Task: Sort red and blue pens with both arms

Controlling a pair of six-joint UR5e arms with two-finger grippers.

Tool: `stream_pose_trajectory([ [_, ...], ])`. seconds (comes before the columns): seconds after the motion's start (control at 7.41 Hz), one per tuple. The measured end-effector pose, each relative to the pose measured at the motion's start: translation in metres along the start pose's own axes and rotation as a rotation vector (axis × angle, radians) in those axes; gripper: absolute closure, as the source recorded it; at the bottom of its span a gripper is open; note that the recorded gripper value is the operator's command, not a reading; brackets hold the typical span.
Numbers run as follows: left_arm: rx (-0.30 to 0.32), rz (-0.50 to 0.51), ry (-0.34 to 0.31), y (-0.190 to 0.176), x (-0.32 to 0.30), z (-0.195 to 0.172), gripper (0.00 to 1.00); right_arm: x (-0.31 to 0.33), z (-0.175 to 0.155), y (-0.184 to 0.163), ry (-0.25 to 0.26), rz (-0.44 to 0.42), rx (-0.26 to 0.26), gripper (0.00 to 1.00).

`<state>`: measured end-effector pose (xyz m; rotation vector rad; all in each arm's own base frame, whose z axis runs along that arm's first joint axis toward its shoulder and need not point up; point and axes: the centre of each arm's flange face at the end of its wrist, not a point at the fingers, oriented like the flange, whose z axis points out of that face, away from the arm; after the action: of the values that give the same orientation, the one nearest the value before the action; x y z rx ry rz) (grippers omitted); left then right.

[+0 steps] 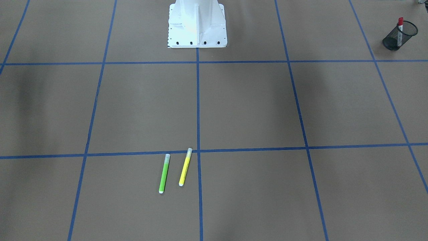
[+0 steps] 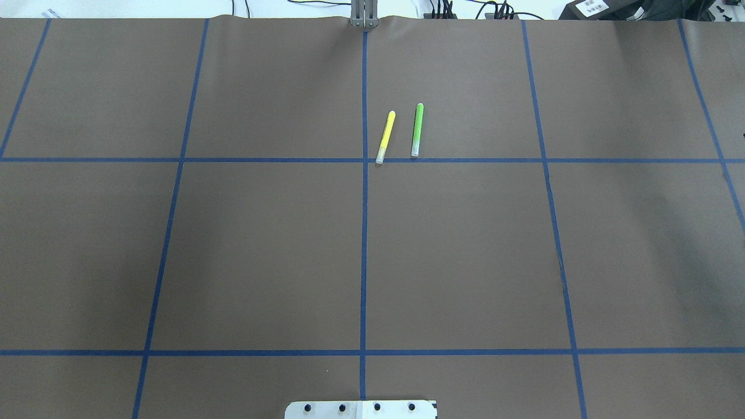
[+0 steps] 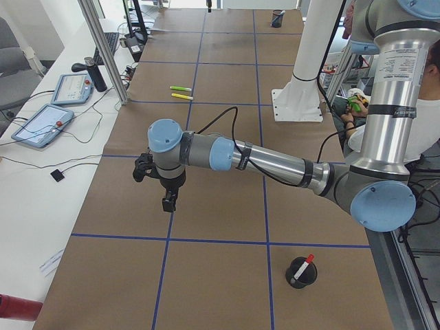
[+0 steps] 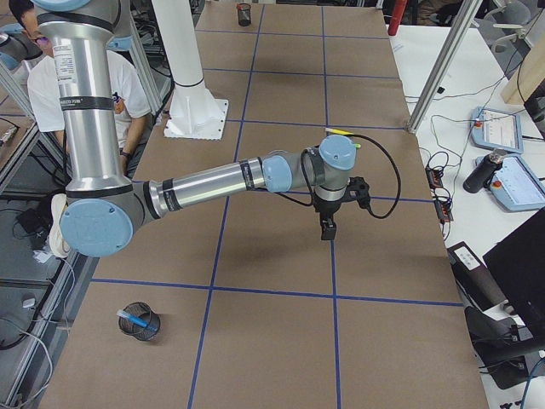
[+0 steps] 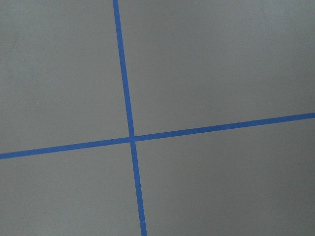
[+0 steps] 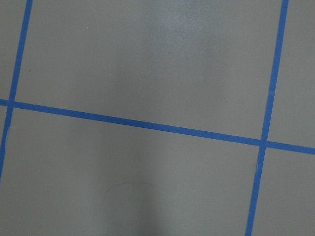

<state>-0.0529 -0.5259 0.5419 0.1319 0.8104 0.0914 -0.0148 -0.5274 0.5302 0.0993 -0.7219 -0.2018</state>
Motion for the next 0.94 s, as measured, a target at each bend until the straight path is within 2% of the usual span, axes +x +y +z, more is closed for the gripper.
stream_pose_trajectory([
  [0.27, 0.003, 0.009, 0.006, 0.002, 0.002, -0.001, 0.0, 0.013, -0.006, 0.004, 0.018, -0.005, -0.016, 0.0],
  [0.54, 0.023, 0.034, 0.031, 0.007, 0.007, -0.002, 0.0, 0.018, -0.006, 0.006, 0.012, 0.004, -0.021, 0.0],
  [0.68, 0.029, 0.04, 0.059, 0.008, 0.011, -0.002, 0.0, 0.015, -0.007, 0.005, -0.006, 0.006, -0.018, 0.0],
  [0.94, 0.057, 0.067, 0.091, 0.012, 0.028, -0.016, 0.0, 0.014, -0.011, 0.01, -0.088, 0.021, -0.008, 0.0],
])
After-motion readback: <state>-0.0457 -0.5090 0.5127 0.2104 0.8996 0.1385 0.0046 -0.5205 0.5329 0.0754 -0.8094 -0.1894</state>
